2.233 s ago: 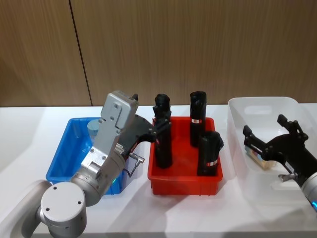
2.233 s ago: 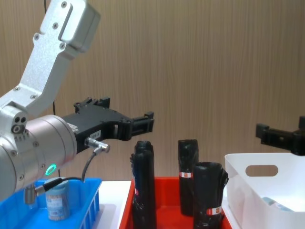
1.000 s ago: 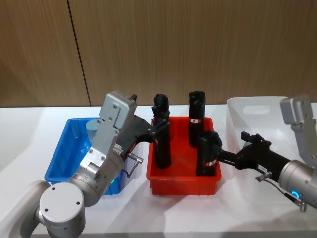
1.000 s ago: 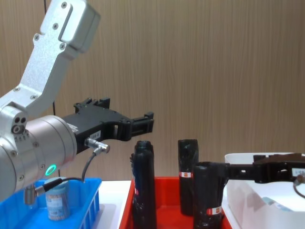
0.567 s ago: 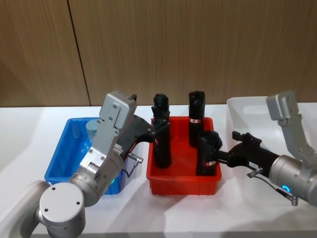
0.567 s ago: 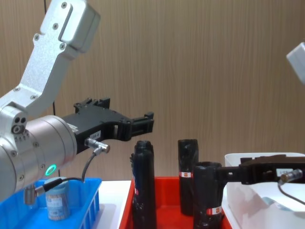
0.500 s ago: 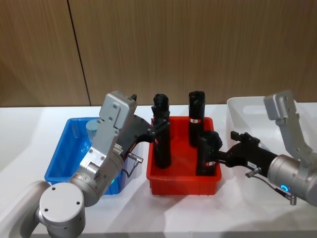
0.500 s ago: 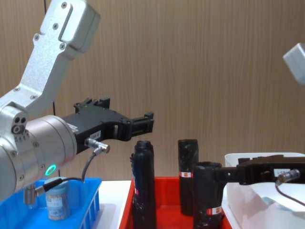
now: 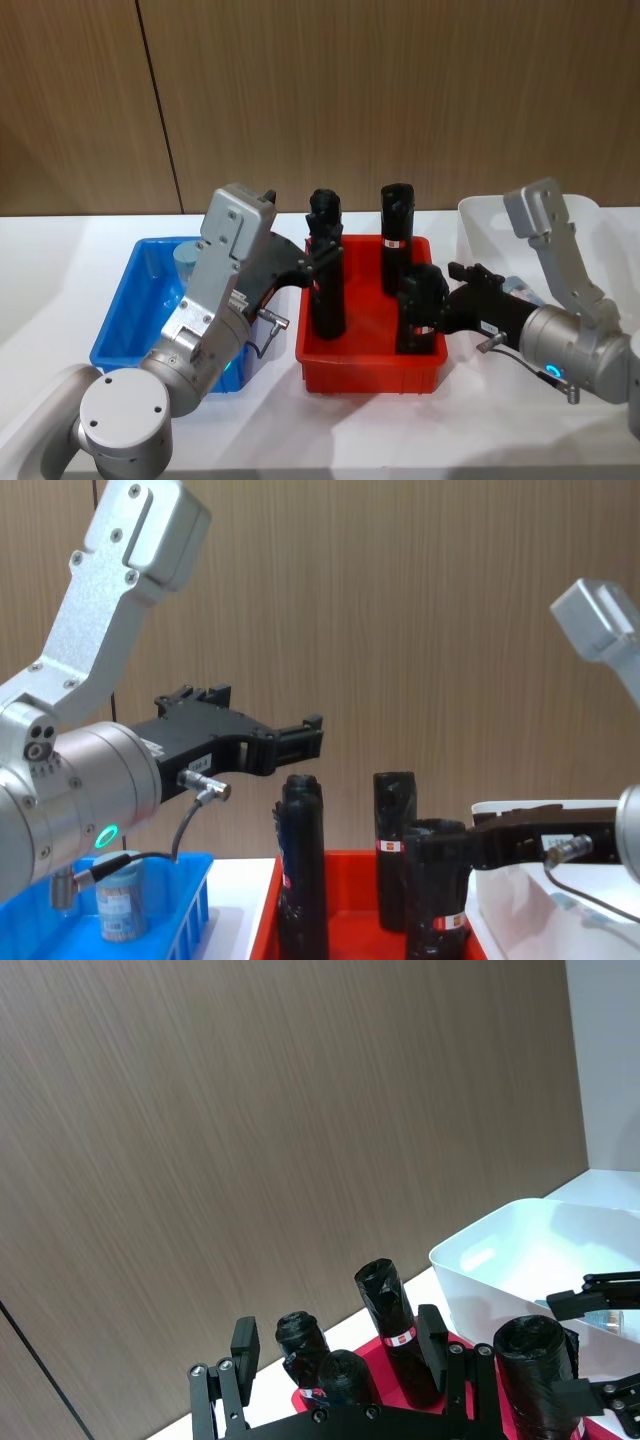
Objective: Pick the cotton swabs from the blue box and place them into the white box.
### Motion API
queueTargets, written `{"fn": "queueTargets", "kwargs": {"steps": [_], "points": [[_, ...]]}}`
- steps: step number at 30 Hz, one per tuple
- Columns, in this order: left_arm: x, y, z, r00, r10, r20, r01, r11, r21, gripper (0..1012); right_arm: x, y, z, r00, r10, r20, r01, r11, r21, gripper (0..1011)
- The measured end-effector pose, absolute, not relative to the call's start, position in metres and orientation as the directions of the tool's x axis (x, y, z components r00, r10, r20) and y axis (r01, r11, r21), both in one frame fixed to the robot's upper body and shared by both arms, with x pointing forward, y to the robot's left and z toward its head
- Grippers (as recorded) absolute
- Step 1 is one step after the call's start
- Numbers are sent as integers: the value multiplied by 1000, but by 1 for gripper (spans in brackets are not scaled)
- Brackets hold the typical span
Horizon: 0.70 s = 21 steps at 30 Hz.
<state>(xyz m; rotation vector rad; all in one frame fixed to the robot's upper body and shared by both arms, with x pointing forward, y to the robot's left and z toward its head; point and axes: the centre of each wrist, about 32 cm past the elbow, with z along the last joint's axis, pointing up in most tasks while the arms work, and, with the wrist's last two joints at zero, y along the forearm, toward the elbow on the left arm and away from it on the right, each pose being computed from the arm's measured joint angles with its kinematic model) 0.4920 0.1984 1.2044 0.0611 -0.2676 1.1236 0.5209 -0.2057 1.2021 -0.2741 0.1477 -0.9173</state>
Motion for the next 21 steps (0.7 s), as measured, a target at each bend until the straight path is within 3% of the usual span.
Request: {"fn": "queueTargets", "kwargs": {"steps": [21], "points": [[492, 198, 1204, 404, 882, 243, -897, 434, -86, 1004, 539, -193, 1197, 600, -800, 27, 763, 561, -320, 1002]]}}
